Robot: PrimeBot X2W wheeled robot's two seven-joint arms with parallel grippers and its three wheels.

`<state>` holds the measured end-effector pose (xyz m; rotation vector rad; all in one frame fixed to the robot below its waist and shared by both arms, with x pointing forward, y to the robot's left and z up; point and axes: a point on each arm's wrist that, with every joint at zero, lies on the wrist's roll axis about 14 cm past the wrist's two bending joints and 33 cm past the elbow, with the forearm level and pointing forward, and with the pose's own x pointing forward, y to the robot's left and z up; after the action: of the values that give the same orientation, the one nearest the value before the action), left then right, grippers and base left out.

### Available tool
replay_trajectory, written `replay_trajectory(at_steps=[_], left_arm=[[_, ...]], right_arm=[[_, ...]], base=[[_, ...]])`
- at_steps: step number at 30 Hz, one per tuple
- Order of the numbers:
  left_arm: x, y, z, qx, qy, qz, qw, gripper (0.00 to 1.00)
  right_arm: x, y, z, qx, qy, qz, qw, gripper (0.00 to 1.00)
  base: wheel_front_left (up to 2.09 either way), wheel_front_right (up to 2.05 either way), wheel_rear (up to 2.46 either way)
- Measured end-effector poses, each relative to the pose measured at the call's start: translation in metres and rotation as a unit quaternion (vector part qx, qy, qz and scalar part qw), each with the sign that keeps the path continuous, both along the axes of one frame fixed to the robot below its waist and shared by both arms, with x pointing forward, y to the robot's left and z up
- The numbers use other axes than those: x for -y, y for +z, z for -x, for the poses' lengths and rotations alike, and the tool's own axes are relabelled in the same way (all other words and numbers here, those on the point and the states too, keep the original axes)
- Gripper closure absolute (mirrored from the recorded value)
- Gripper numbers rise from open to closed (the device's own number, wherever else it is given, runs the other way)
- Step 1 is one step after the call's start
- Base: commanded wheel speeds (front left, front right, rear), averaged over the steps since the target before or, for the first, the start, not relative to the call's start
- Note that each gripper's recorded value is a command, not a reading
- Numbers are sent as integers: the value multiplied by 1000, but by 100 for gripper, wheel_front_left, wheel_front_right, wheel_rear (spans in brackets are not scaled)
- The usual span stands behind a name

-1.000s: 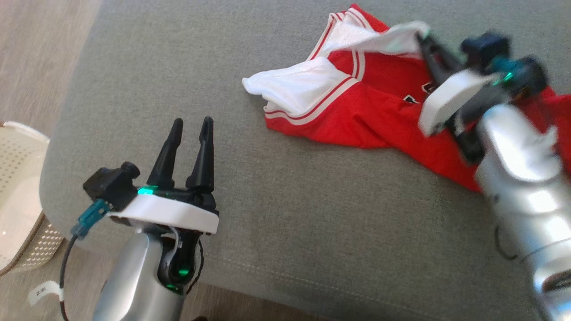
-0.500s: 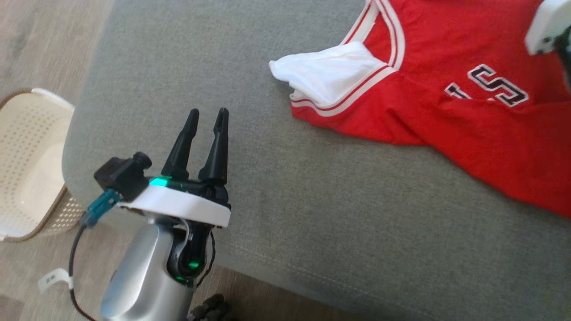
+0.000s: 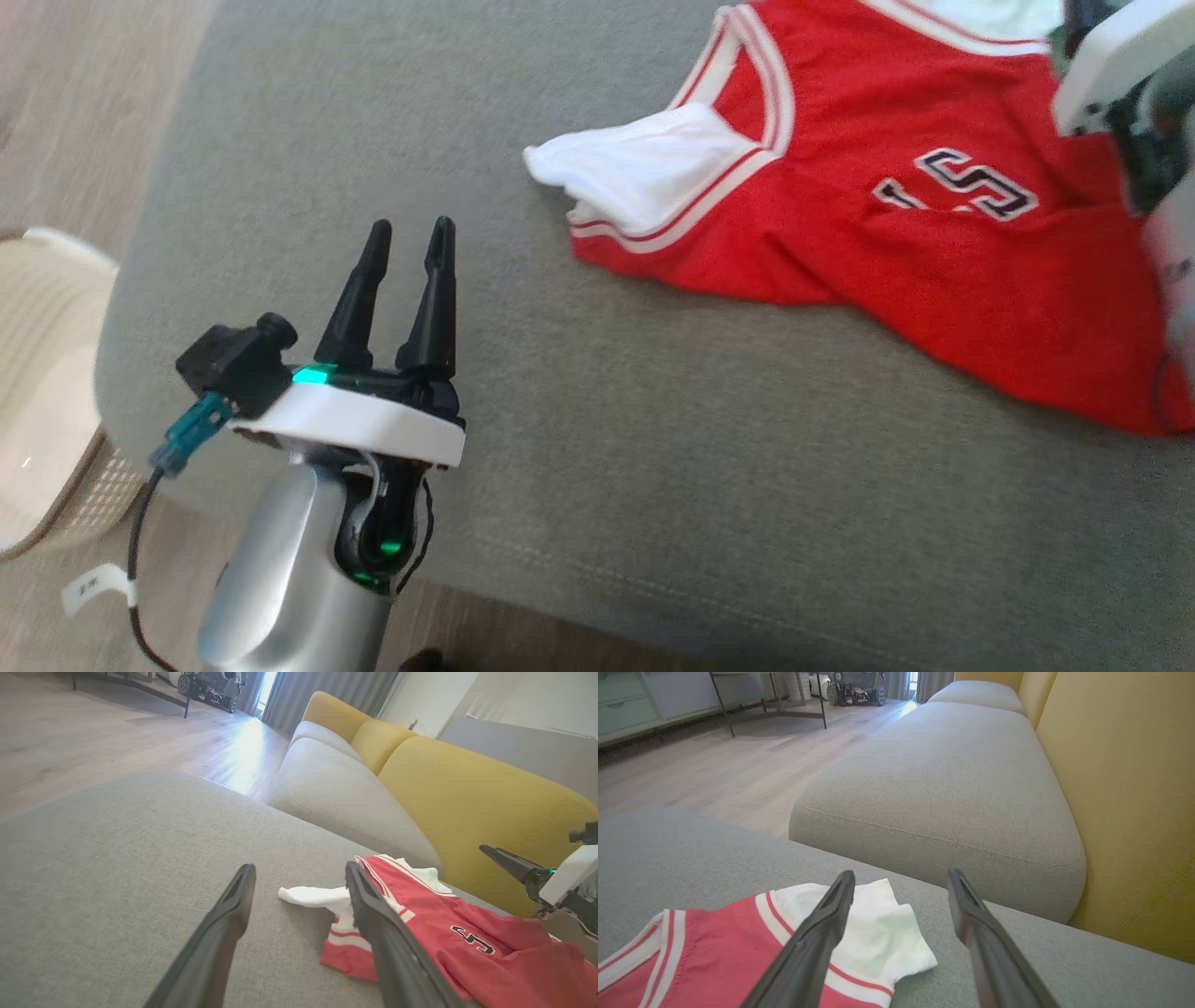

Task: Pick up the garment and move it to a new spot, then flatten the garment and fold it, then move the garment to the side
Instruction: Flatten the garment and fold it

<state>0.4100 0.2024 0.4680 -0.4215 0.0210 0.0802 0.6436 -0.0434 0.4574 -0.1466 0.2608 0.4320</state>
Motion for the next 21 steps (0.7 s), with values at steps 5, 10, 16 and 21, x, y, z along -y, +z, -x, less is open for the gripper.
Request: replay_trajectory(at_steps=[5, 10, 16, 21], left_arm=[[16, 14, -6, 24, -25, -5, 999, 0], [39, 24, -9, 41, -56, -1, 998, 0], [63, 31, -6, 52, -87, 8, 995, 0], [74, 39, -8, 64, -102, 12, 993, 0]], right_arm=[[15, 9, 30, 15, -12, -23, 1000, 0], [34, 22, 60, 38, -25, -44, 998, 0], [70, 26, 102, 56, -58, -69, 994, 0], [95, 15, 135, 53, -94, -89, 990, 0]], base=[[0, 0, 0], [0, 0, 0], [0, 0, 0], [0, 0, 0]])
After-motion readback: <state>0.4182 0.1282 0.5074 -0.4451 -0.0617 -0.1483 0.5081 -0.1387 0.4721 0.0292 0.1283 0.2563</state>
